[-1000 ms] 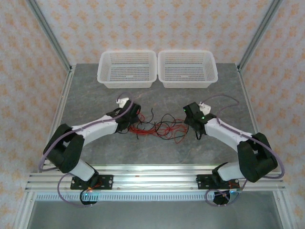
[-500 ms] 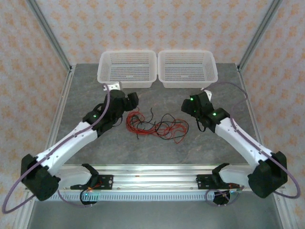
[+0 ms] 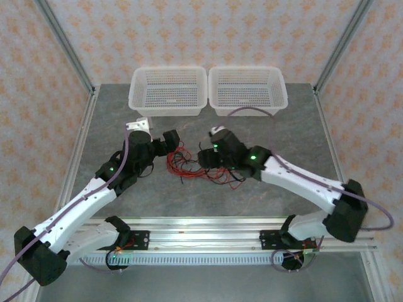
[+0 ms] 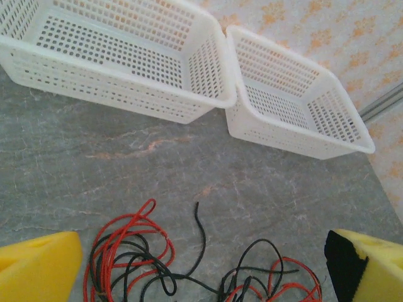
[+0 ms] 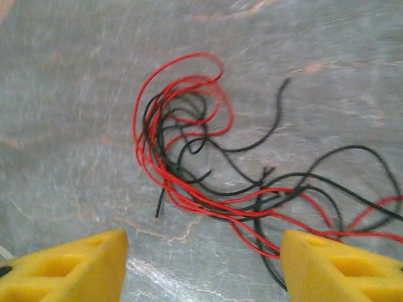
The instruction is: Untangle the cables
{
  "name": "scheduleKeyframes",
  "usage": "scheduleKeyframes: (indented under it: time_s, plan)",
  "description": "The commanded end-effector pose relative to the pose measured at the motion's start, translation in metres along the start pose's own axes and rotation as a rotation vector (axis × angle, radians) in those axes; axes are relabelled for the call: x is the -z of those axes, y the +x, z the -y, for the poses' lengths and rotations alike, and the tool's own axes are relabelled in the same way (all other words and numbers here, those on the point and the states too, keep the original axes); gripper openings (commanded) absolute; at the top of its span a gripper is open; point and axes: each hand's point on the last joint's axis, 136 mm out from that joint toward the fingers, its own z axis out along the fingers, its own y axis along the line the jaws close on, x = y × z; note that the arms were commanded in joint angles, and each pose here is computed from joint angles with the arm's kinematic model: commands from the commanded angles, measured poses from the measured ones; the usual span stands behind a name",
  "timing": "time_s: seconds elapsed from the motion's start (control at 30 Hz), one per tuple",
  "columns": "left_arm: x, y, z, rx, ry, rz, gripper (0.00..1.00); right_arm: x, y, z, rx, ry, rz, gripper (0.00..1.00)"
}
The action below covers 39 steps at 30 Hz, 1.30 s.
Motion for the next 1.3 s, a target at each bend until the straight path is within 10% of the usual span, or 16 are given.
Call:
scheduleKeyframes:
  time_s: [0.0,0.47,0.7,0.83,1.27]
  plan:
    - [0.012,-0.008,0.0,0.028,0.019,0.029,0.99,-0.015,-0.01,-0.028,0.207,-0.042,0.01,0.63]
    - [0.046,-0.021,-0.03,0.023,-0.087,0.099,0.99,-0.137,-0.009,-0.015,0.288,0.092,-0.135,0.56]
    - [0.045,-0.018,-0.034,-0.009,-0.102,0.096,1.0,-0.16,-0.015,-0.005,0.254,0.137,-0.143,0.34]
    - [0.043,-0.016,-0.035,-0.011,-0.105,0.091,0.99,-0.147,-0.031,-0.007,0.238,0.146,-0.104,0.0]
    - [0.024,0.008,-0.01,-0.012,0.058,0.022,0.88,0.019,-0.14,-0.034,0.073,-0.009,0.225,0.0]
